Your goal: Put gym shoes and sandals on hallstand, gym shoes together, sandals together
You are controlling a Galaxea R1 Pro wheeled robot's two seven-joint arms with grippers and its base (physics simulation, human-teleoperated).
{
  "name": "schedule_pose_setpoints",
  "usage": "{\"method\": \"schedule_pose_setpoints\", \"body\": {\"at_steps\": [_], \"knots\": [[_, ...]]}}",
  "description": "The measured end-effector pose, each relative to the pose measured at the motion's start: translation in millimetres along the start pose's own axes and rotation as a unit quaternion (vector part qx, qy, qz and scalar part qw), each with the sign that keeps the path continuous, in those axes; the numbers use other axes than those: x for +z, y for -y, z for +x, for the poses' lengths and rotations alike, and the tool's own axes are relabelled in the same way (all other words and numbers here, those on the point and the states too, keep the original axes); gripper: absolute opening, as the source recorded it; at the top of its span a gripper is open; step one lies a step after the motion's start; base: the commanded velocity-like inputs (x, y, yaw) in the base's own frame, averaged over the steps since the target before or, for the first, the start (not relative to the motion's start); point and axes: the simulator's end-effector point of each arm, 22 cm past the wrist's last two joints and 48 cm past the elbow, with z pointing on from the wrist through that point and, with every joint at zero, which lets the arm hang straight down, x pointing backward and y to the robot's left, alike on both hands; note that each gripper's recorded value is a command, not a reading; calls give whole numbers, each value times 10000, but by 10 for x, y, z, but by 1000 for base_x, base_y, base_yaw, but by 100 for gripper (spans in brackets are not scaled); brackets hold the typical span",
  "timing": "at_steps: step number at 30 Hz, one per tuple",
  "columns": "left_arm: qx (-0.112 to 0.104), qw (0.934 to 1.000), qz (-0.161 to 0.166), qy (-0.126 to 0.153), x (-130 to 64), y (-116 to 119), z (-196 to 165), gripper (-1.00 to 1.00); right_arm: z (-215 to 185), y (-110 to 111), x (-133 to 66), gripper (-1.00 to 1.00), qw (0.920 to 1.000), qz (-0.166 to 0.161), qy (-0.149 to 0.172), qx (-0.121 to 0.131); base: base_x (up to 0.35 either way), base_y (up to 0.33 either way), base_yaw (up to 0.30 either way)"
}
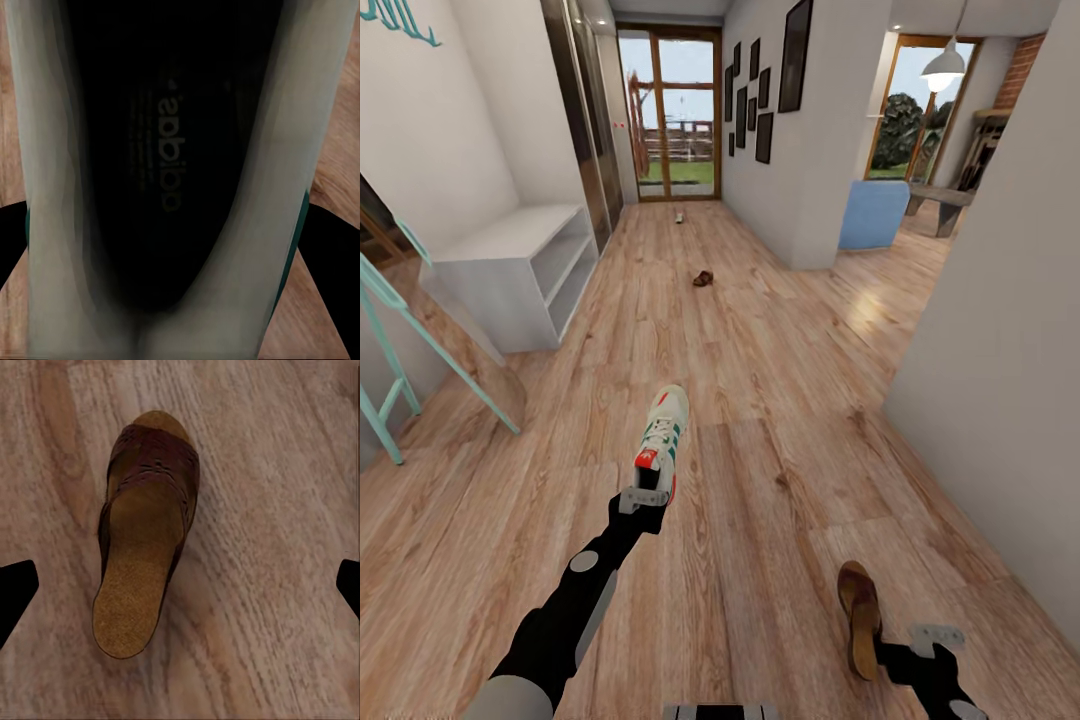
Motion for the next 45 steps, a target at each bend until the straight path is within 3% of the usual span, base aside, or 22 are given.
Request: {"method": "schedule_pose_setpoints", "body": {"at_steps": [8, 13, 25, 39, 45], "knots": [[0, 10000, -6, 10, 1, -3, -10, -100, -1054, -64, 156, 100, 9967, -18, 808, 107, 0, 0, 0], [0, 10000, -2, 10, 1, -1, -8, -100, -1329, -80, 198, 100, 9950, -24, 989, 154, 0, 0, 0], [-8, 10000, -9, 2, -1, -6, -2, -100, -805, -109, 289, 100, 9989, -49, 436, 165, 101, 13, 0], [-9, 10000, -1, -10, 1, 2, 11, -100, -630, -148, 303, 100, 9995, -72, 255, 188, 140, 65, 0], [-9, 10000, 4, -8, 1, 8, 8, -100, -388, -170, 308, 100, 9998, -81, 3, 196, 140, 4, 0]]}}
